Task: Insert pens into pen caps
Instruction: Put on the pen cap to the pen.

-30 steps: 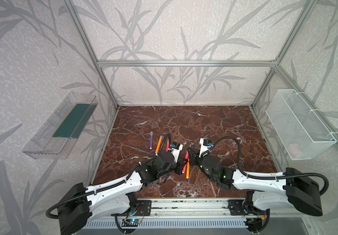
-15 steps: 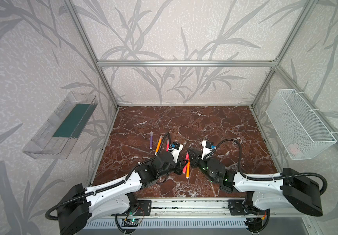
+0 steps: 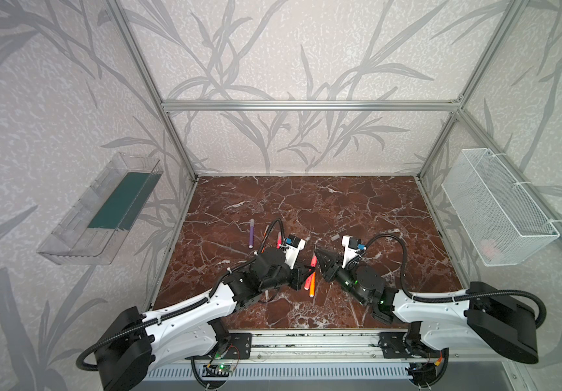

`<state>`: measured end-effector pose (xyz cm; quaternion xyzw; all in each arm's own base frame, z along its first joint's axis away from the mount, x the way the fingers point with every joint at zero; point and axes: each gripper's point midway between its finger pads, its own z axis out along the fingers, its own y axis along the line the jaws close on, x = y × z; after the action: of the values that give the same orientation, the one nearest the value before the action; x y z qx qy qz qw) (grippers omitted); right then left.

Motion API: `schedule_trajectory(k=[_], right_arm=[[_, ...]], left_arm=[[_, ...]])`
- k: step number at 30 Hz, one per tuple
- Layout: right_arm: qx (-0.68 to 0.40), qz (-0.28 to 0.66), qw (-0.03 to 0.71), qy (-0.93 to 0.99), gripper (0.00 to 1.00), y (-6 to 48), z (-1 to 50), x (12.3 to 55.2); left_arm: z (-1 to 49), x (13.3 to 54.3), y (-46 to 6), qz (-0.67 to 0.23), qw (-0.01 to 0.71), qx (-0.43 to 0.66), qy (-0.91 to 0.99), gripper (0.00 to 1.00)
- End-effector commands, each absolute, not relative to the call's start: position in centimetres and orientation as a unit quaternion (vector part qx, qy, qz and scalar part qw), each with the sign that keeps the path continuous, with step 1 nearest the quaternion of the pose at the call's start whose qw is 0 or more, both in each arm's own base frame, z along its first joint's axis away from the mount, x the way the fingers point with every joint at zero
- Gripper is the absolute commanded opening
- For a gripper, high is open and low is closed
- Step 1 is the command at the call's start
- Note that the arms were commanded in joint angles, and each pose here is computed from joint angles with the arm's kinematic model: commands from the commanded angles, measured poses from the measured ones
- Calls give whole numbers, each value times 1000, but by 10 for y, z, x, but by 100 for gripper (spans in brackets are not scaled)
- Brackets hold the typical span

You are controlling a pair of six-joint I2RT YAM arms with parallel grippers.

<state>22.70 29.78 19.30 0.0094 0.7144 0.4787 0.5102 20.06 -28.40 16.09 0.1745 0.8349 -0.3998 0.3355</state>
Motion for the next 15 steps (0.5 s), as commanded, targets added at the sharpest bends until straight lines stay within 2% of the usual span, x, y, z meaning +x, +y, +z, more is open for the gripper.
schedule_trajectory(k=[1,6,12,15], right_arm=[[-48,468,476,743,0,309,159,204],[-15,409,472,781,0,303,139,208],[-14,384,496,779,0,295,148,210],[-1,340,502,795,0,279,149,215]], left_arm=[[198,256,-258,-359,437,83,821,0],[202,264,-253,-337,449,74,824,0],[199,267,-248,-314,454,76,831,0],[194,268,-247,-300,447,81,838,0]])
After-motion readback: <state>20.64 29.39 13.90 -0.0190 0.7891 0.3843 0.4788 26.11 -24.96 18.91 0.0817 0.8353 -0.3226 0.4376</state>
